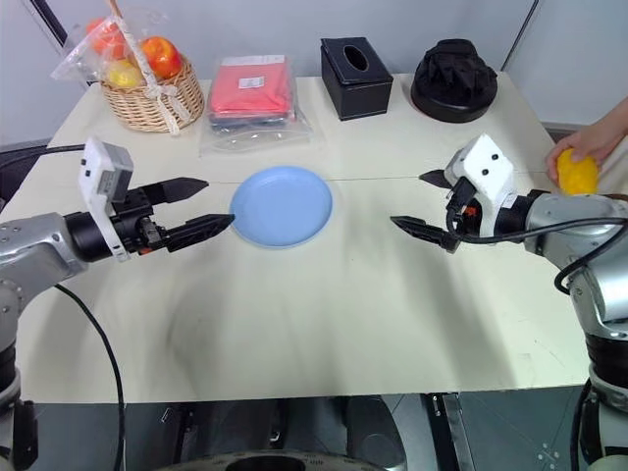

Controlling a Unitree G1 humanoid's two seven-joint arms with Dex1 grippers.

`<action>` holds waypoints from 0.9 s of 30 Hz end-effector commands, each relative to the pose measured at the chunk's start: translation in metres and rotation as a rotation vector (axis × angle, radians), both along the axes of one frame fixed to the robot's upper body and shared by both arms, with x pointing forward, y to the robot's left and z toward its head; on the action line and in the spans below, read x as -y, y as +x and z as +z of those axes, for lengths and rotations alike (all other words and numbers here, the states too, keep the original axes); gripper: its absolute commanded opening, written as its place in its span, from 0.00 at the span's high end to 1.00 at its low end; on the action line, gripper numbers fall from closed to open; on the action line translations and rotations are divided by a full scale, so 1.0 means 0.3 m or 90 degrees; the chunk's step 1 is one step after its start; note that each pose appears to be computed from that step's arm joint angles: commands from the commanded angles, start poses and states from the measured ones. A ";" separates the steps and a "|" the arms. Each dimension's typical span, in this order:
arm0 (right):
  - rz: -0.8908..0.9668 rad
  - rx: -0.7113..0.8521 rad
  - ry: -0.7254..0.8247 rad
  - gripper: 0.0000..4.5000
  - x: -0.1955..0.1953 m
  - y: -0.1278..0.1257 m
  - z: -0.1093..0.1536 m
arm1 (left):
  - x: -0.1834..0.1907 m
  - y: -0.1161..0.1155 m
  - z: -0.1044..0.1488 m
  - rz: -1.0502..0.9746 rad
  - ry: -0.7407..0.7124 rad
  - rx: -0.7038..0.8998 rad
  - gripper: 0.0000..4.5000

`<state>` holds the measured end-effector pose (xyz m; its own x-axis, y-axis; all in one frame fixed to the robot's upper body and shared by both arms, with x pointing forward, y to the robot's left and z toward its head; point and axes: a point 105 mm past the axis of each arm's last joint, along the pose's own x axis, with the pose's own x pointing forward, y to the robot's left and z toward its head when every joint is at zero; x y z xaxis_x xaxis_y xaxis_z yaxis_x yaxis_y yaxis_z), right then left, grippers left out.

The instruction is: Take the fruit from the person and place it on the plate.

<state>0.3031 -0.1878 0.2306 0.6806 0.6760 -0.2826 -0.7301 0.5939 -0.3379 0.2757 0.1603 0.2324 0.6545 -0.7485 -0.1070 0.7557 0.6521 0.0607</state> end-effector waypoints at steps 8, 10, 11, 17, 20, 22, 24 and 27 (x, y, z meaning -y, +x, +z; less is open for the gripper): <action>0.017 0.023 0.010 0.00 -0.010 0.005 0.049 | -0.018 -0.019 0.039 0.044 -0.024 0.040 0.00; 0.019 0.023 0.010 0.00 -0.011 0.009 0.050 | -0.018 -0.022 0.035 0.047 -0.023 0.040 0.00; 0.020 0.023 0.010 0.00 -0.011 0.010 0.051 | -0.019 -0.024 0.034 0.048 -0.022 0.039 0.00; 0.025 0.025 0.008 0.00 -0.014 0.018 0.052 | -0.023 -0.029 0.029 0.054 -0.020 0.039 0.00; 0.027 0.024 0.006 0.00 -0.015 0.020 0.049 | -0.024 -0.033 0.024 0.054 -0.015 0.038 0.00; 0.028 0.024 0.005 0.00 -0.016 0.019 0.047 | -0.023 -0.035 0.023 0.053 -0.012 0.037 0.00; 0.028 0.023 0.005 0.00 -0.016 0.018 0.045 | -0.022 -0.035 0.022 0.051 -0.012 0.037 0.00; 0.028 0.021 0.004 0.00 -0.015 0.014 0.041 | -0.021 -0.036 0.020 0.048 -0.010 0.035 0.00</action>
<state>0.3100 -0.1851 0.2325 0.6553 0.6971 -0.2909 -0.7531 0.5734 -0.3224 0.2692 0.1665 0.2264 0.7123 -0.6955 -0.0944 0.7008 0.7121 0.0418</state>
